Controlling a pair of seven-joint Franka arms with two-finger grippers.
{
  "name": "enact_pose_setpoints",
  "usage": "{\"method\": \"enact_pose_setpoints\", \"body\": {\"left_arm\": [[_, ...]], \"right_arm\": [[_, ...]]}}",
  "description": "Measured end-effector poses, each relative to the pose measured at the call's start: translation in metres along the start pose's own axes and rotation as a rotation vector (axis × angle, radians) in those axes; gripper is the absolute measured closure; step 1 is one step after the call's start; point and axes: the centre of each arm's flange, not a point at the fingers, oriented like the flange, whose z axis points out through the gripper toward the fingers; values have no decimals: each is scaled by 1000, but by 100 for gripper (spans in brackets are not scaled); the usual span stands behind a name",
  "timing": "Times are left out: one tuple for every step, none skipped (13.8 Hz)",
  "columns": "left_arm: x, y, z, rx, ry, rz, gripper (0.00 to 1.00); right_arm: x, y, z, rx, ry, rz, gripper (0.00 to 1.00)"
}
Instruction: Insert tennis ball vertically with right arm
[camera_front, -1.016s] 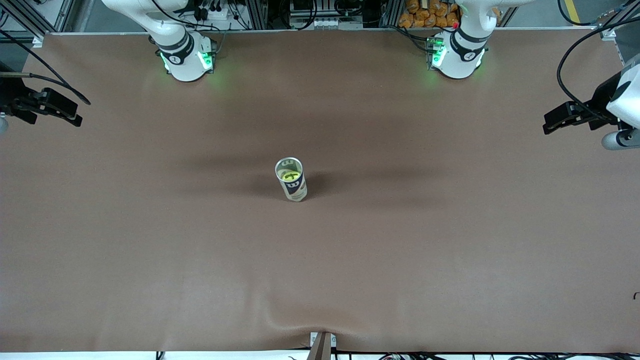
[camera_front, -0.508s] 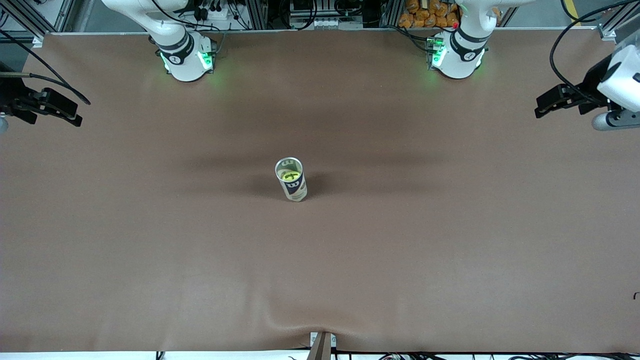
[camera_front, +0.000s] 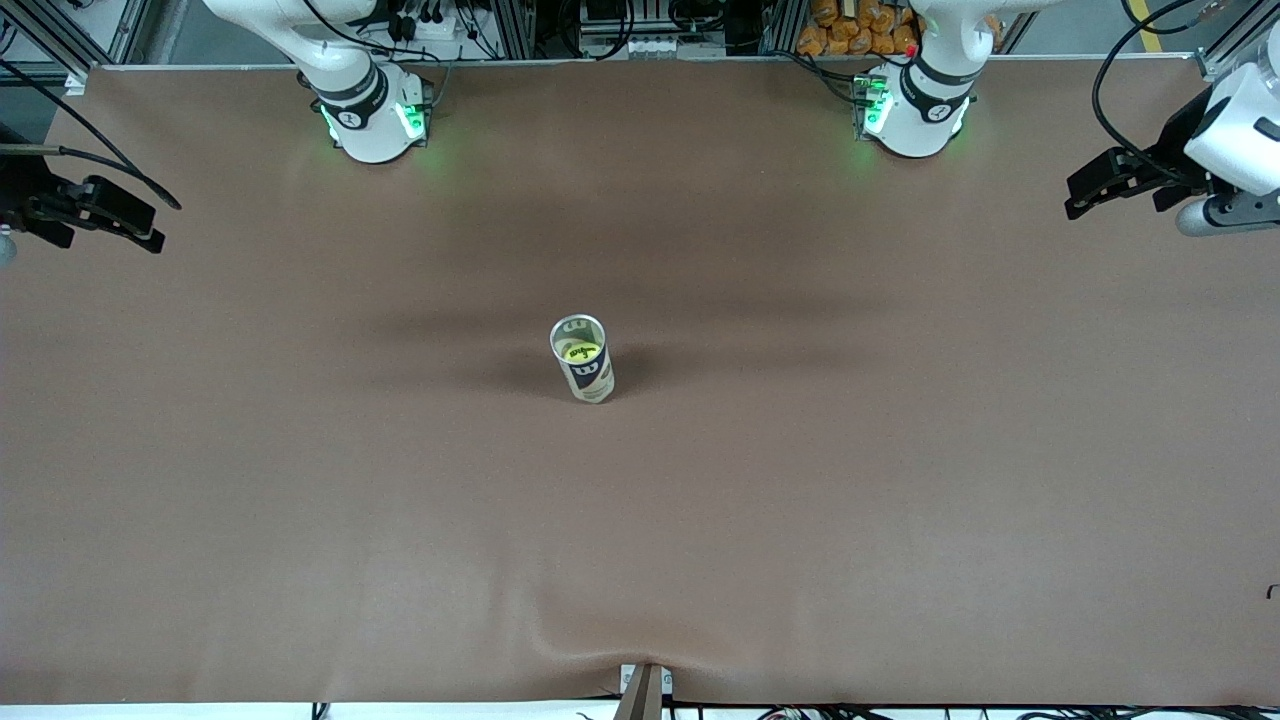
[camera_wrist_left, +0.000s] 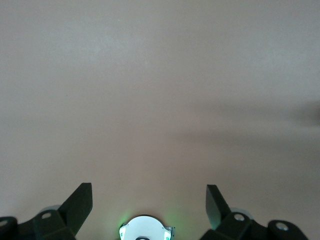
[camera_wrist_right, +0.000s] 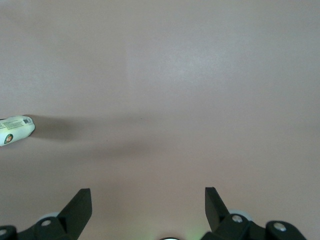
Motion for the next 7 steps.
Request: {"method": "enact_pose_setpoints", "body": {"left_arm": [[0,0,-3,-1,12,0,0],[-1,2,-6,-2,26,2,0],[-1,4,-9,-3,36,7,0],[-1,6,-10,-3,41,11,0],[-1,7,-11,-3,44,12,0],[-1,7,-11,-3,45,13,0],[-1,7,-12,-3,47,13,0]], "right_arm": [[0,0,0,0,0,0,0],[0,0,0,0,0,0,0],[0,0,0,0,0,0,0],[0,0,0,0,0,0,0],[0,0,0,0,0,0,0],[0,0,0,0,0,0,0],[0,0,0,0,-1,0,0]]}}
